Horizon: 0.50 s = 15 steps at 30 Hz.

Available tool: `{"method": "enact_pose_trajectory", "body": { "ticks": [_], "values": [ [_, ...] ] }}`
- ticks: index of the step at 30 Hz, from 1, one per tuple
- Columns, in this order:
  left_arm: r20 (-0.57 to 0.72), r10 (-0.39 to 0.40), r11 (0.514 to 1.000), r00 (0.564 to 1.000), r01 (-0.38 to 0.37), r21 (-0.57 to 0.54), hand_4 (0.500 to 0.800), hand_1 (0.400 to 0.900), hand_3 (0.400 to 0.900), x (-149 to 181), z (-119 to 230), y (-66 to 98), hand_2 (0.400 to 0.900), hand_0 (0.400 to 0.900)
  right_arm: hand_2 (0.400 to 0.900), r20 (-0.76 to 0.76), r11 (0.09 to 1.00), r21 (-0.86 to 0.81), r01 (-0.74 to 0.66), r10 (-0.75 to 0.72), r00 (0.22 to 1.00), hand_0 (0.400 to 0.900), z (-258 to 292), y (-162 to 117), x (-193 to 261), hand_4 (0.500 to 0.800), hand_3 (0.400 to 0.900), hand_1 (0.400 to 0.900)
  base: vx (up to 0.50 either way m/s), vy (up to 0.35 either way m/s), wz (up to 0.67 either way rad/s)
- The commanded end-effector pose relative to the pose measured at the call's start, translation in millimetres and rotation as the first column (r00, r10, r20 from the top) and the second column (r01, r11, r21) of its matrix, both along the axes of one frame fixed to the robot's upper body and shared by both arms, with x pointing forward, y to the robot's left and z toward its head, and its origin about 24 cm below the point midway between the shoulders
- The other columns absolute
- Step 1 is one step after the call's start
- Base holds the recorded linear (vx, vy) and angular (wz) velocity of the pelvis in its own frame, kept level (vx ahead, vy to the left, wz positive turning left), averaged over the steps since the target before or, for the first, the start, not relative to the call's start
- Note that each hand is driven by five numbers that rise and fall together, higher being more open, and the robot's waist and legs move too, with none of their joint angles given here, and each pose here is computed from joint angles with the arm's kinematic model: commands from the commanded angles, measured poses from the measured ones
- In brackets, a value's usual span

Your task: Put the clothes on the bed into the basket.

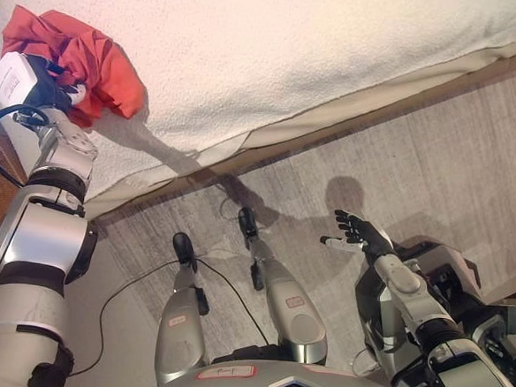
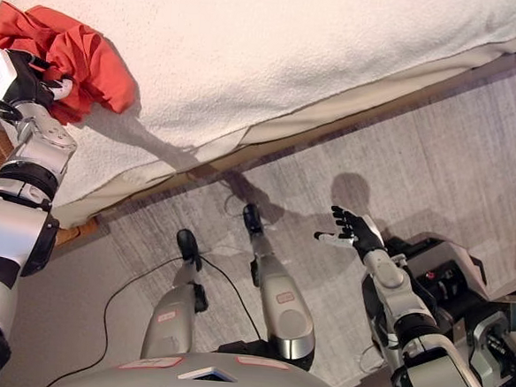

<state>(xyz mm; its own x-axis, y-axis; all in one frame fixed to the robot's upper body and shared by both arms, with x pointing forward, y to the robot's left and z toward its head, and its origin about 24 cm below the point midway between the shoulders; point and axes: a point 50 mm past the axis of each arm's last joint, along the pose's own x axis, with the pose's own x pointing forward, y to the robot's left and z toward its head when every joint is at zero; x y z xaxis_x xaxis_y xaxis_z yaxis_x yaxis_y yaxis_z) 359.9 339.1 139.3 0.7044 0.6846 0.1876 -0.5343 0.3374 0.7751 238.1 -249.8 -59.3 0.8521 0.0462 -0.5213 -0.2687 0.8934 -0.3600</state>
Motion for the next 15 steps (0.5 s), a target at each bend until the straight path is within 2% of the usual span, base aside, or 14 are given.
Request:
{"method": "enact_pose_trajectory", "body": {
  "ticks": [1, 6, 8, 15],
  "values": [
    [0.108, -0.057, 0.998, 0.993, 0.059, -0.013, 0.500, 0.400, 0.400, 6.1, 9.1, -10.4, 0.400, 0.400, 0.900, -0.016, 0.993, -0.037, 0.110, -0.111, 0.994, 0.900, -3.7, -33.8, -22.3, 0.800, 0.900, 0.900, 0.062, -0.014, 0.05],
    [0.031, -0.141, 0.984, 0.989, 0.144, -0.105, 0.500, 0.400, 0.400, -2.1, -37.3, -26.4, 0.400, 0.400, 0.900, -0.097, 0.982, -0.072, 0.178, -0.184, 0.978, 0.900, -18.3, -45.4, -41.2, 0.800, 0.900, 0.900, 0.091, -0.025, 0.13],
    [-0.008, -0.200, 0.971, 0.980, 0.198, -0.134, 0.500, 0.400, 0.400, -9.4, -57.2, -32.8, 0.400, 0.400, 0.900, -0.135, 0.975, -0.089, 0.205, -0.216, 0.967, 0.900, -23.6, -52.3, -51.5, 0.800, 0.900, 0.900, 0.122, -0.030, 0.23],
    [-0.064, -0.239, 0.958, 0.969, 0.224, -0.180, 0.500, 0.400, 0.400, -45.9, -95.7, -22.6, 0.400, 0.400, 0.900, -0.213, 0.953, -0.130, 0.272, -0.295, 0.931, 0.900, -33.9, -70.4, -83.4, 0.800, 0.900, 0.900, 0.112, -0.032, 0.37]
  ]
}}
